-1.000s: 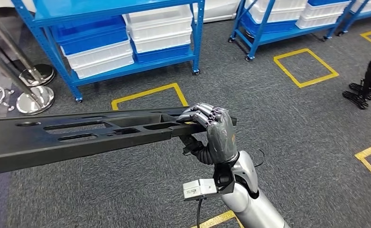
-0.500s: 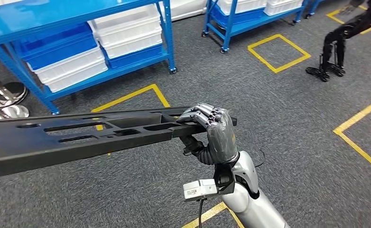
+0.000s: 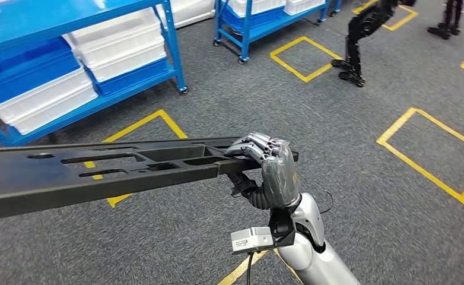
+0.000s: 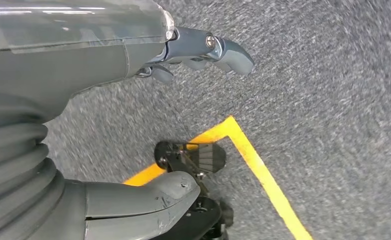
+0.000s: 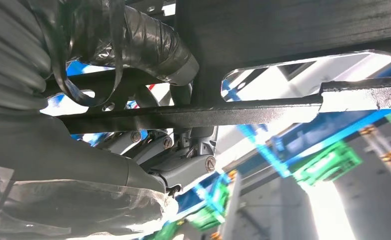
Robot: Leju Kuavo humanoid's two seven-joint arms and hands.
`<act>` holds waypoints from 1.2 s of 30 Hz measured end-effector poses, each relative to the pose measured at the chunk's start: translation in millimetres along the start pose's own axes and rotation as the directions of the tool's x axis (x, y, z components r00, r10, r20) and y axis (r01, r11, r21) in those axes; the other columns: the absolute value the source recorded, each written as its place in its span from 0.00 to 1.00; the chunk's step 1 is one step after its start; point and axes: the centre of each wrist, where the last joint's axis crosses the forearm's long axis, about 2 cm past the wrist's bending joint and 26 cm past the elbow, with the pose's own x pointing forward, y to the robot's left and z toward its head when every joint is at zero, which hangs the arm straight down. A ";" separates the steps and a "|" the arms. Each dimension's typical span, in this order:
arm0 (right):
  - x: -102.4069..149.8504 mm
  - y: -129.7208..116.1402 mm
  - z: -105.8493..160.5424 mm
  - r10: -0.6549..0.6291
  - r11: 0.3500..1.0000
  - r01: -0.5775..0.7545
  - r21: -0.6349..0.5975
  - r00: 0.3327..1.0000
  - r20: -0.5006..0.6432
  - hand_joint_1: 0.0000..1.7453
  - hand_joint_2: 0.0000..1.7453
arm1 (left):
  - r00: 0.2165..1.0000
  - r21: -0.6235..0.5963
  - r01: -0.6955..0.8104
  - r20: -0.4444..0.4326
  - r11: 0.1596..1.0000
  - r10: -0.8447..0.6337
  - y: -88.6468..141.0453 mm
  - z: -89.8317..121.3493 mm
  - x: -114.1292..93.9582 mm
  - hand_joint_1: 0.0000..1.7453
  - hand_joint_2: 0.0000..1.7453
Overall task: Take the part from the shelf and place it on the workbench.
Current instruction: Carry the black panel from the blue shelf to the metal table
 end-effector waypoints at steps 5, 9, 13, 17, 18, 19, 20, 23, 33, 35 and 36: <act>0.9 -6.0 7.2 0.023 0.999 -0.024 -0.044 1.000 -0.015 1.00 1.00 | 0.999 -0.021 0.040 0.004 0.999 -0.040 -3.0 -3.8 4.4 0.00 1.00; 5.2 -9.4 21.0 0.052 0.994 -0.053 -0.093 0.999 -0.012 1.00 1.00 | 0.997 -0.040 0.080 0.015 0.996 -0.080 -4.7 -5.2 6.2 0.00 1.00; 9.0 -10.8 30.7 0.068 0.990 -0.069 -0.122 0.998 -0.014 1.00 1.00 | 0.994 -0.054 0.109 0.030 0.993 -0.107 -5.3 -4.3 5.2 0.00 1.00; 10.5 -11.4 37.1 0.069 0.990 -0.071 -0.123 0.997 -0.026 1.00 1.00 | 0.993 -0.060 0.118 0.034 0.991 -0.117 -4.8 -2.1 2.7 0.00 1.00; 11.0 -11.8 37.7 0.068 0.990 -0.071 -0.124 0.997 -0.026 1.00 1.00 | 0.992 -0.061 0.119 0.035 0.991 -0.117 -4.7 -1.9 2.4 0.00 1.00; 11.7 -12.4 38.1 0.068 0.989 -0.071 -0.126 0.997 -0.025 1.00 1.00 | 0.992 -0.062 0.119 0.035 0.991 -0.117 -4.6 -1.5 1.9 0.00 1.00; 12.5 -13.0 38.3 0.068 0.989 -0.071 -0.130 0.997 -0.024 1.00 1.00 | 0.993 -0.063 0.119 0.034 0.991 -0.117 -4.7 -1.0 1.4 0.00 1.00; 14.5 -14.1 40.7 0.068 0.988 -0.071 -0.139 0.997 -0.028 1.00 1.00 | 0.993 -0.063 0.119 0.022 0.991 -0.118 -5.2 0.2 0.1 0.00 1.00; 16.1 -18.1 48.3 0.081 0.986 -0.085 -0.142 0.996 -0.036 1.00 1.00 | 0.992 -0.067 0.126 0.004 0.990 -0.126 -6.4 2.8 -2.7 0.00 1.00; 17.0 -20.1 47.9 0.090 0.984 -0.093 -0.154 0.996 -0.030 1.00 1.00 | 0.991 -0.079 0.130 0.012 0.988 -0.130 -7.5 2.1 -2.0 0.00 1.00; 17.6 -21.3 47.6 0.094 0.982 -0.097 -0.161 0.995 -0.027 1.00 1.00 | 0.991 -0.086 0.134 0.017 0.987 -0.133 -8.1 1.7 -1.5 0.00 1.00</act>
